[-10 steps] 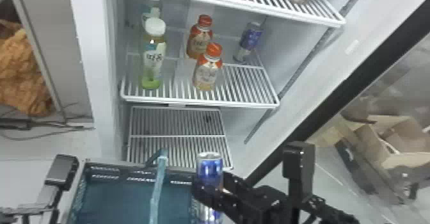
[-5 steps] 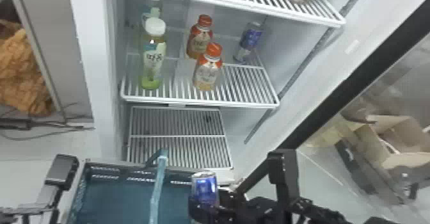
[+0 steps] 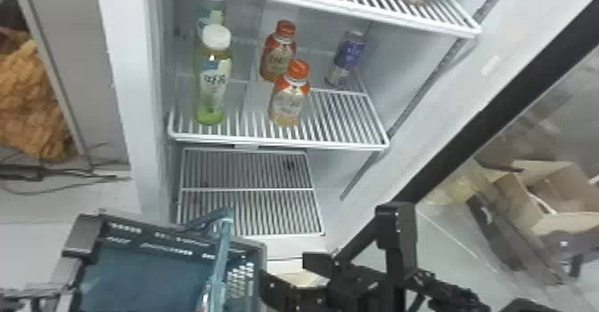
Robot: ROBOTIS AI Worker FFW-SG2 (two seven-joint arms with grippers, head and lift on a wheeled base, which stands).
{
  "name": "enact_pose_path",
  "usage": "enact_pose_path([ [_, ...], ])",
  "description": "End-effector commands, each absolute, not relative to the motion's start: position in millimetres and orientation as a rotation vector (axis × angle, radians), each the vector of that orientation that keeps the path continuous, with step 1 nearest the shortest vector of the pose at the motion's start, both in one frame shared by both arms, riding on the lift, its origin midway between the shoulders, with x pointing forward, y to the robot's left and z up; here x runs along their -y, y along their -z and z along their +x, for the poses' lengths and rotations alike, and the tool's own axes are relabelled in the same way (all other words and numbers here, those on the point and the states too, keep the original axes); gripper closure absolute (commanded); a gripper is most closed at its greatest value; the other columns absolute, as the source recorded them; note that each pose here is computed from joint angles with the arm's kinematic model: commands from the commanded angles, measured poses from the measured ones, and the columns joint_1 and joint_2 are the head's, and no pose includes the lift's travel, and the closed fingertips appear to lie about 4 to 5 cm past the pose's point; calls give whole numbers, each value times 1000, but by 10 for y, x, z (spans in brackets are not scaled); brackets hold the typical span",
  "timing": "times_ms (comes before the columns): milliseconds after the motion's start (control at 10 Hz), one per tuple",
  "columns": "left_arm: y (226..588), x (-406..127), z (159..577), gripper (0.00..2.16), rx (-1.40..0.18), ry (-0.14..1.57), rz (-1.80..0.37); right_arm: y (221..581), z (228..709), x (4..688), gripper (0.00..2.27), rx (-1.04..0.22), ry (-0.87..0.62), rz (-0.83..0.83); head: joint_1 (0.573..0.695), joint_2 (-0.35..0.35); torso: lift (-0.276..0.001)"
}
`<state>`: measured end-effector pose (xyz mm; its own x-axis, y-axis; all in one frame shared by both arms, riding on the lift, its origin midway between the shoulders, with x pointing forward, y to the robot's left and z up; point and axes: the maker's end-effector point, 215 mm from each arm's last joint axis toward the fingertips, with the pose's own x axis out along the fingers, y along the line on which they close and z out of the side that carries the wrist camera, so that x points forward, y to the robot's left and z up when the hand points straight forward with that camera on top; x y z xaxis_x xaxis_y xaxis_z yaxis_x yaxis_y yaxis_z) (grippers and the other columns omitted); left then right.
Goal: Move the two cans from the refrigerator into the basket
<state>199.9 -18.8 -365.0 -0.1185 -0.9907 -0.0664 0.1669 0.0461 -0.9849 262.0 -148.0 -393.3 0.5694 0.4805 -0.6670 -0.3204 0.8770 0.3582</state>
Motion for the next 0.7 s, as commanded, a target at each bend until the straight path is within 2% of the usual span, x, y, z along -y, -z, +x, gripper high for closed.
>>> enact_pose_path([
  [0, 3650, 185, 1965, 1210, -1214, 1334, -985, 3815, 2775, 1530, 256, -776, -457, 197, 695, -350, -266],
  [300, 3655, 180, 1962, 1210, -1214, 1332, -987, 3497, 3084, 1835, 251, -629, -370, 131, 695, -350, -266],
  [600, 3651, 185, 1963, 1210, -1213, 1333, -989, 3043, 3491, 2095, 249, -400, -284, 102, 695, -350, -266],
])
